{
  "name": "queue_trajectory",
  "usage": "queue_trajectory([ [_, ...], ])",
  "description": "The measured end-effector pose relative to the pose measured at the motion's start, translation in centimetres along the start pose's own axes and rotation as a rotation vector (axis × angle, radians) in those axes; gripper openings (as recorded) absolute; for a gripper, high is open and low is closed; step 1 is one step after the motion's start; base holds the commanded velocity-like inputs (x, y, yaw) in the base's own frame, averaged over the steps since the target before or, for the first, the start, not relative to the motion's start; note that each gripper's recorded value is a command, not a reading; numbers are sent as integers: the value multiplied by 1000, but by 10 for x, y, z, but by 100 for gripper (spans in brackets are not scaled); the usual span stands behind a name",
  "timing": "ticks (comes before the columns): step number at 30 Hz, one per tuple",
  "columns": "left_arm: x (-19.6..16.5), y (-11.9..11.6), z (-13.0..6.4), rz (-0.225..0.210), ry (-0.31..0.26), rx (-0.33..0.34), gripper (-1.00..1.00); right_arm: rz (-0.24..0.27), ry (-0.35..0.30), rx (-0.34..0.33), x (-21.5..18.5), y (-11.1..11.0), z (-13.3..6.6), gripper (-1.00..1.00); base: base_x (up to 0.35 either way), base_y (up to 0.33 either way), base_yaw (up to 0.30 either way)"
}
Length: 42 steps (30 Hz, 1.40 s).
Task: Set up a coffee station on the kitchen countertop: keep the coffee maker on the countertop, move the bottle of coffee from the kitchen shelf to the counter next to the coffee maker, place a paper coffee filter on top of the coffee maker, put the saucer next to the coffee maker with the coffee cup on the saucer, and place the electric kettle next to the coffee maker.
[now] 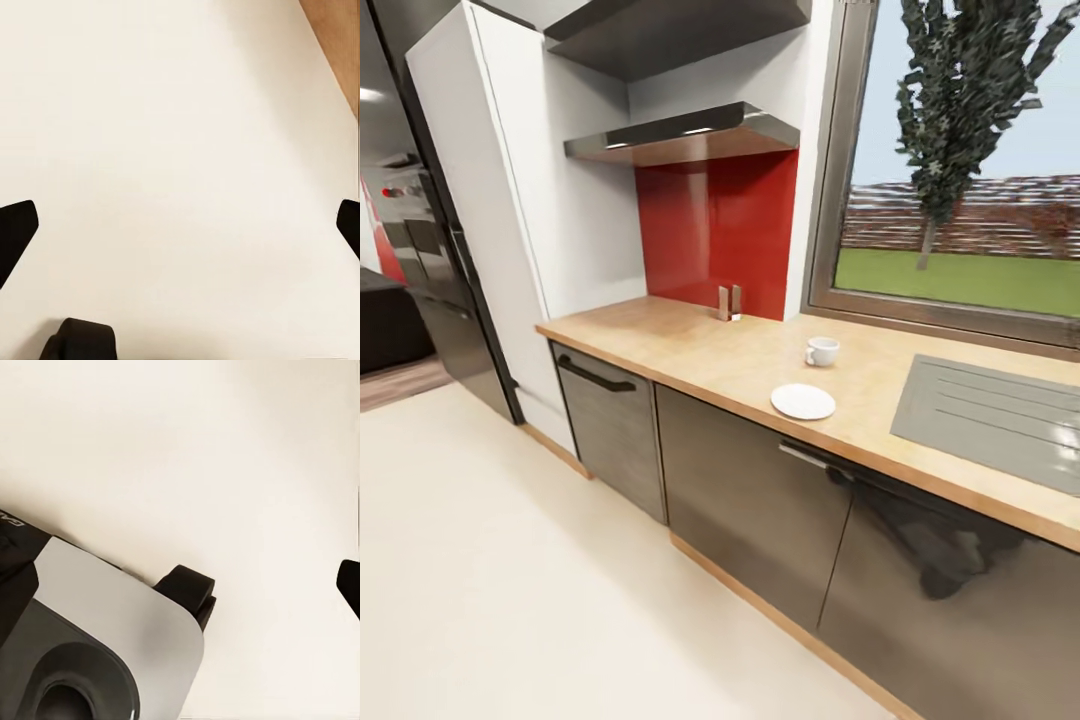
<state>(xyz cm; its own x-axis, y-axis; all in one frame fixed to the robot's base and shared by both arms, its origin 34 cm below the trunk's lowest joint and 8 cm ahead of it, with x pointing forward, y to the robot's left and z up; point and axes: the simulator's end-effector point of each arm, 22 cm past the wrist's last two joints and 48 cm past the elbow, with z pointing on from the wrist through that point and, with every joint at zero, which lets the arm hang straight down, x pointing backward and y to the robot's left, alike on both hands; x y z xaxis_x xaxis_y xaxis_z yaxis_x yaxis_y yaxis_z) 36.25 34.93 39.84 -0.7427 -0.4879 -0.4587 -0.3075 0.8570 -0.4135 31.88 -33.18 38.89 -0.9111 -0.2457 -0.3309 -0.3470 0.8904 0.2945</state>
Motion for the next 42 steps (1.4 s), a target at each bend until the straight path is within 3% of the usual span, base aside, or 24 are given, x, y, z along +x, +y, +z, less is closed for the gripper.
queue_trajectory([
  [14,0,0,0,0,0,0,100,0,1,5,0,-2,0,100,0,1,-283],
  [28,1,-1,0,-1,0,1,100,-1,-1,10,0,-2,0,100,103,207,-41],
  [42,1,-1,0,0,0,2,100,-2,-2,7,0,-2,0,100,25,43,-250],
])
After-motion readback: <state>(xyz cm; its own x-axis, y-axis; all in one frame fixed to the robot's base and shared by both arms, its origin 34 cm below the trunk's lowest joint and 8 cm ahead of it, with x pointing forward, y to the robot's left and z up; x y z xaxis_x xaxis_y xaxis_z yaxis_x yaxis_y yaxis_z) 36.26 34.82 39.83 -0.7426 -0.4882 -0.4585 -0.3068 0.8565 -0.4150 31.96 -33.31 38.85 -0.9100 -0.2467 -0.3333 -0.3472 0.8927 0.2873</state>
